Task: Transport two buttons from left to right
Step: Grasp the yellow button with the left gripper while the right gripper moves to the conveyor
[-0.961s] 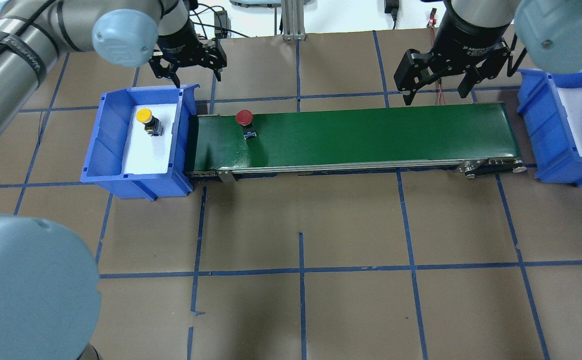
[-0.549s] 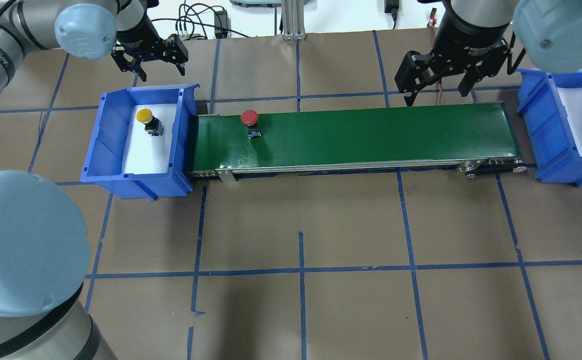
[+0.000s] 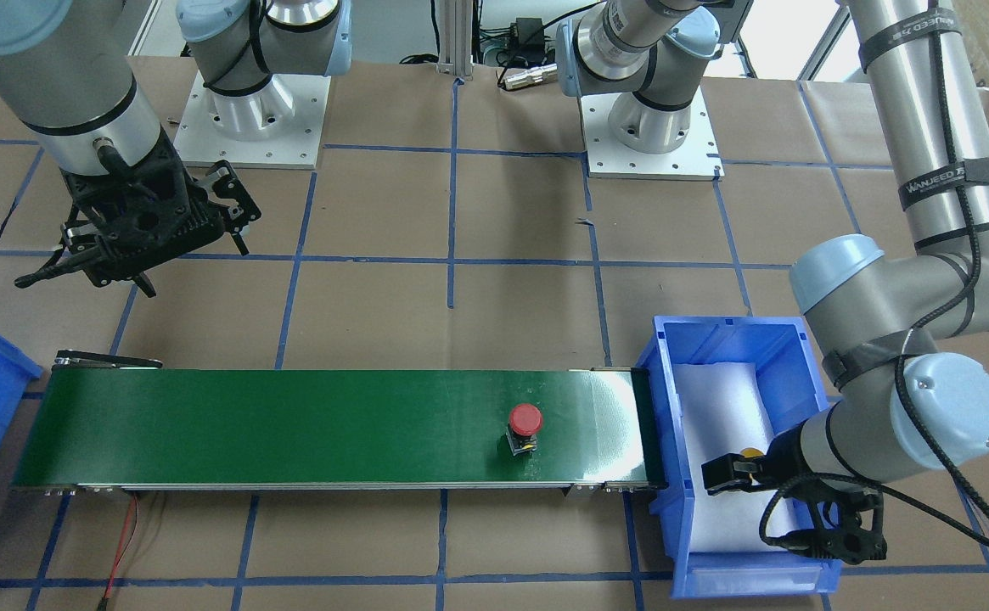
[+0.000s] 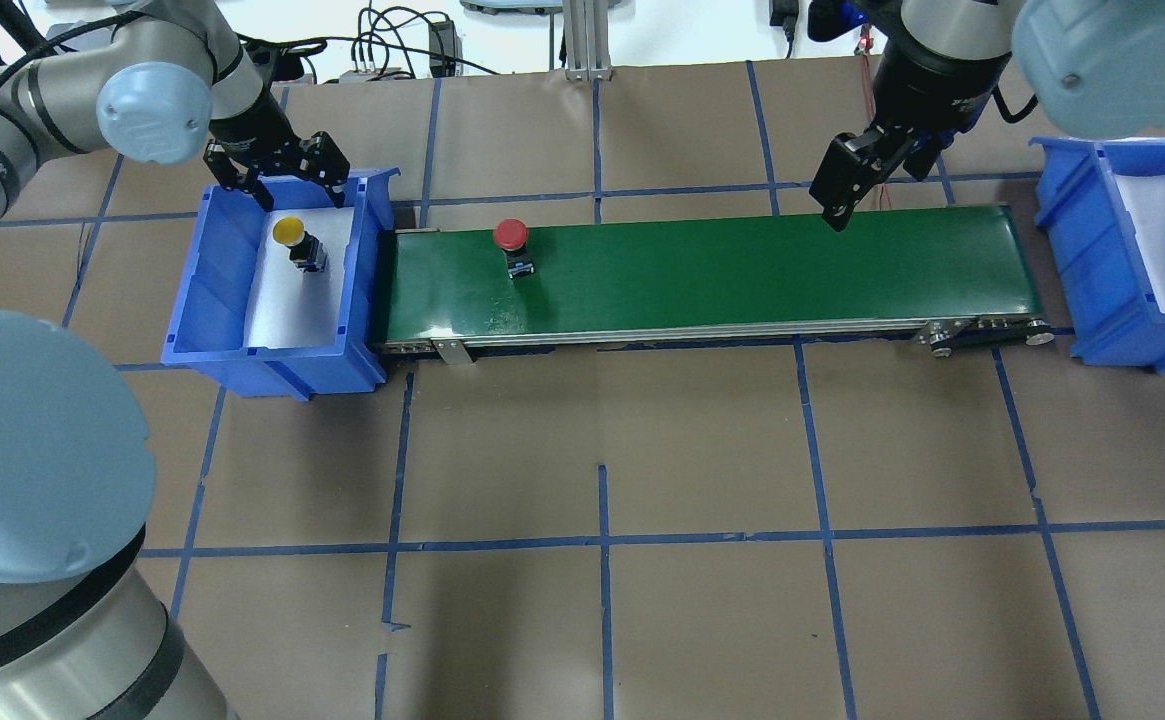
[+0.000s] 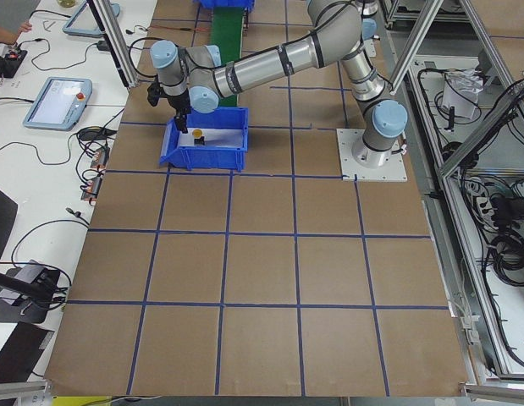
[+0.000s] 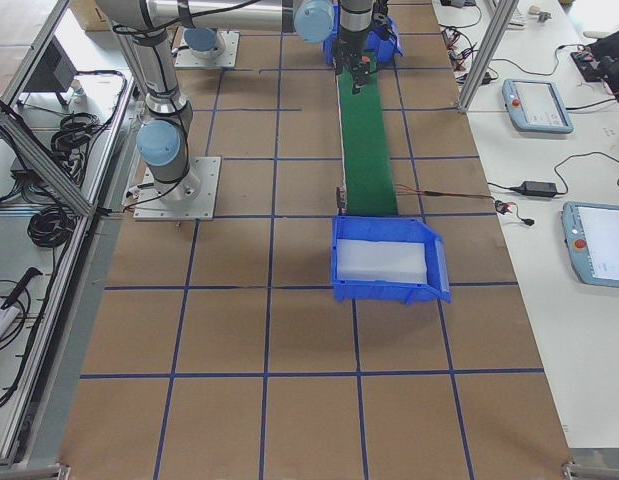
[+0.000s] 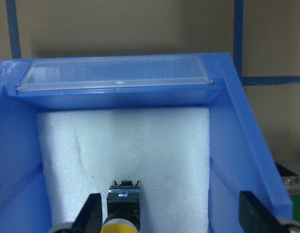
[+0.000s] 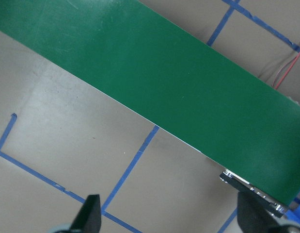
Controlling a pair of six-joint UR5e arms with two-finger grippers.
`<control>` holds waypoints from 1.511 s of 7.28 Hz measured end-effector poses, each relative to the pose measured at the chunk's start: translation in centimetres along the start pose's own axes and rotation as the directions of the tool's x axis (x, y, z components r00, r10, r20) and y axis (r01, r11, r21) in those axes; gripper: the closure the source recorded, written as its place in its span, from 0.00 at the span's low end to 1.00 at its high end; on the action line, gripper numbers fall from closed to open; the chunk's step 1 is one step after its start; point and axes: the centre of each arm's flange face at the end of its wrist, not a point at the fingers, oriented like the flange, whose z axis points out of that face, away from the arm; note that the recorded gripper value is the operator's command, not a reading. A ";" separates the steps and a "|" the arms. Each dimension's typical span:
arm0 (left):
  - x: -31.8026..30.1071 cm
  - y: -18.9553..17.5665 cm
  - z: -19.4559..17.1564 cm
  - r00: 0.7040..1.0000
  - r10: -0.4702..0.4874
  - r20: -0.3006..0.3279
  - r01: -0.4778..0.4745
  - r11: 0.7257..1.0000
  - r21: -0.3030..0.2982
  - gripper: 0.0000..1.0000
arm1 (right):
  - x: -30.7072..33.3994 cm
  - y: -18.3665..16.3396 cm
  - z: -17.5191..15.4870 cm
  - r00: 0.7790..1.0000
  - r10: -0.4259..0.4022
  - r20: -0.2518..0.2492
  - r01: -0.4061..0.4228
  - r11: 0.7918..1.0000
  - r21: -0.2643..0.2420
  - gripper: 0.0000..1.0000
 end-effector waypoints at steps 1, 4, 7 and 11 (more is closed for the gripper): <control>-0.6 0.1 0.0 1.000 0.000 -0.001 0.000 1.000 0.001 0.02 | 1.2 0.0 0.4 0.991 -0.134 -0.001 0.134 0.991 -0.002 0.00; -2.2 1.0 2.6 1.000 -0.017 -0.011 0.017 0.999 -0.041 0.41 | 5.3 0.7 1.9 0.911 -0.413 -0.001 0.413 0.911 0.006 0.00; -2.0 1.6 3.4 1.000 -0.017 -0.010 0.017 0.999 -0.052 0.69 | 10.7 2.3 3.4 0.867 -0.498 0.018 0.498 0.867 0.029 0.00; -0.4 2.5 -1.5 1.000 -0.016 -0.009 0.016 0.999 -0.031 0.68 | 14.6 1.2 8.1 0.709 -0.705 0.002 0.705 0.708 0.035 0.01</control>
